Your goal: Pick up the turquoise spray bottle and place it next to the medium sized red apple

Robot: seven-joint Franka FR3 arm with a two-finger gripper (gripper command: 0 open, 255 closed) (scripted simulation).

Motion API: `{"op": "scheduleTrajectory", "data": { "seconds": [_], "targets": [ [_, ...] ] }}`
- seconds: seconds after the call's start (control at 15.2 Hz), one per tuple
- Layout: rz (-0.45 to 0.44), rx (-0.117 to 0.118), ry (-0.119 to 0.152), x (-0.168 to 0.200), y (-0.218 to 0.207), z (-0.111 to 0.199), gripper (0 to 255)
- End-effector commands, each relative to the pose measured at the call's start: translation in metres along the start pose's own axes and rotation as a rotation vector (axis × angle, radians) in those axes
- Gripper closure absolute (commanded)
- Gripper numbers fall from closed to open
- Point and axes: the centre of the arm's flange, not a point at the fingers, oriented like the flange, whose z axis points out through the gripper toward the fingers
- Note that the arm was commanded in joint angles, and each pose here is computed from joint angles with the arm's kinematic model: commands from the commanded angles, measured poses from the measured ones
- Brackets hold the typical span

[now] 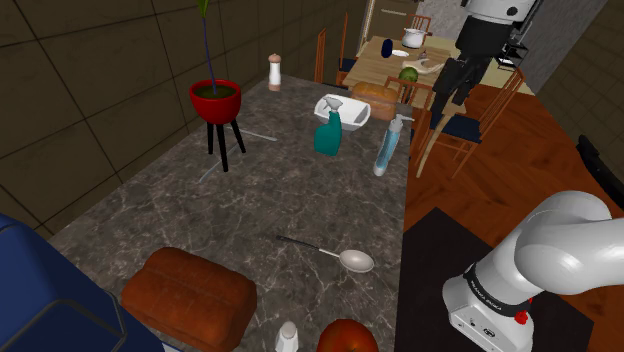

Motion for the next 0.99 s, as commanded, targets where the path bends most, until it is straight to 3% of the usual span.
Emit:
{"op": "scheduleTrajectory", "data": {
  "seconds": [0.0,0.92],
  "targets": [
    [0.0,0.0,0.0,0.0,0.0,0.0,0],
    [-0.193,-0.013,0.0,0.162,0.053,0.068,0]
  ]
}}
